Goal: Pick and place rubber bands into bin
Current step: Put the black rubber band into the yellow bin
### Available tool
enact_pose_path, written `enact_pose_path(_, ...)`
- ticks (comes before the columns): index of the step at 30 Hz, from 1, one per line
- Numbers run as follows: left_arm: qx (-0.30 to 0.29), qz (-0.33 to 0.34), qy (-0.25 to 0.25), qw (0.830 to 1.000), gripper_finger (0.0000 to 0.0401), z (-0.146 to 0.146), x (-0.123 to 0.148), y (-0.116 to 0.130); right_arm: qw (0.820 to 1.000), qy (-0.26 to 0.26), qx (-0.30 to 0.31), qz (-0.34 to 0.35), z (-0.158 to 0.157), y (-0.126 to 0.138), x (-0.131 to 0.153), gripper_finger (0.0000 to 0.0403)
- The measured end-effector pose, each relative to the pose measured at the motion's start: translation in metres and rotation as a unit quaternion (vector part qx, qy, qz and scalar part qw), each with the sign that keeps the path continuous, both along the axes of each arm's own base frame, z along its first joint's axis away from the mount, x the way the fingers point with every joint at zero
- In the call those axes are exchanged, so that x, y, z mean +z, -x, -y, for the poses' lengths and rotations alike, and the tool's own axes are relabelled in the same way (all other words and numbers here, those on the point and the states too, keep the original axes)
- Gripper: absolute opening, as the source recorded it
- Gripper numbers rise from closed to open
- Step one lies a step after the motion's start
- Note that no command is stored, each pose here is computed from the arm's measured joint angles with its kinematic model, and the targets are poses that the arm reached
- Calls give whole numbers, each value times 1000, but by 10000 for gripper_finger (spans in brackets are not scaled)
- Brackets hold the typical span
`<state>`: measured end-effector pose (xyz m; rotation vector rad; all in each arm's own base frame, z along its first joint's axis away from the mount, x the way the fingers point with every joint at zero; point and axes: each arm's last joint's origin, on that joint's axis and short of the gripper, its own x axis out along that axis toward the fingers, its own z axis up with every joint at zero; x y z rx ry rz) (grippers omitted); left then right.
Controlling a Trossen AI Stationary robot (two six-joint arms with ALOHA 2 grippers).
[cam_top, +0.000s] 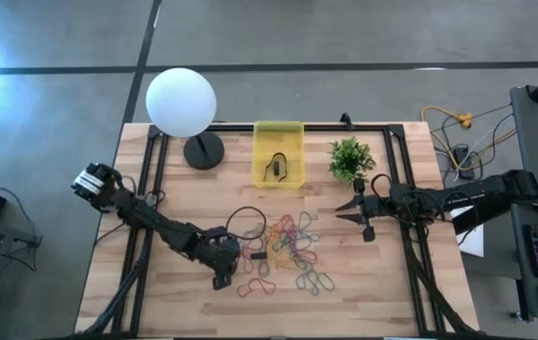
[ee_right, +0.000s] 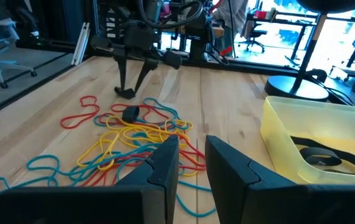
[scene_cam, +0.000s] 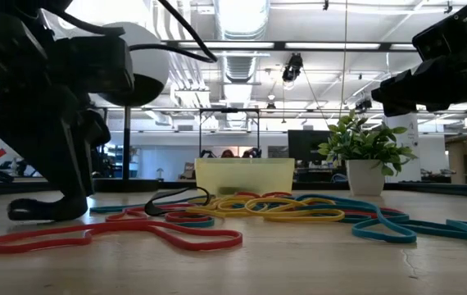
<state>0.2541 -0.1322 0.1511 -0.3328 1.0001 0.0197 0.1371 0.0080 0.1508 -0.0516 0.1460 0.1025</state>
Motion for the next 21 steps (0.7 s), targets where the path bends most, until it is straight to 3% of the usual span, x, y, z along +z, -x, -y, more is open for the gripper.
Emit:
enact_pose_path(16, 4, -23, 7, 1000, 102, -1, -2, 3, 1000, 0, 0, 0, 0, 0, 0, 68)
enact_pose_path(21, 3, -26, 6, 1000, 72, -1, -2, 3, 1000, 0, 0, 0, 0, 0, 0, 68)
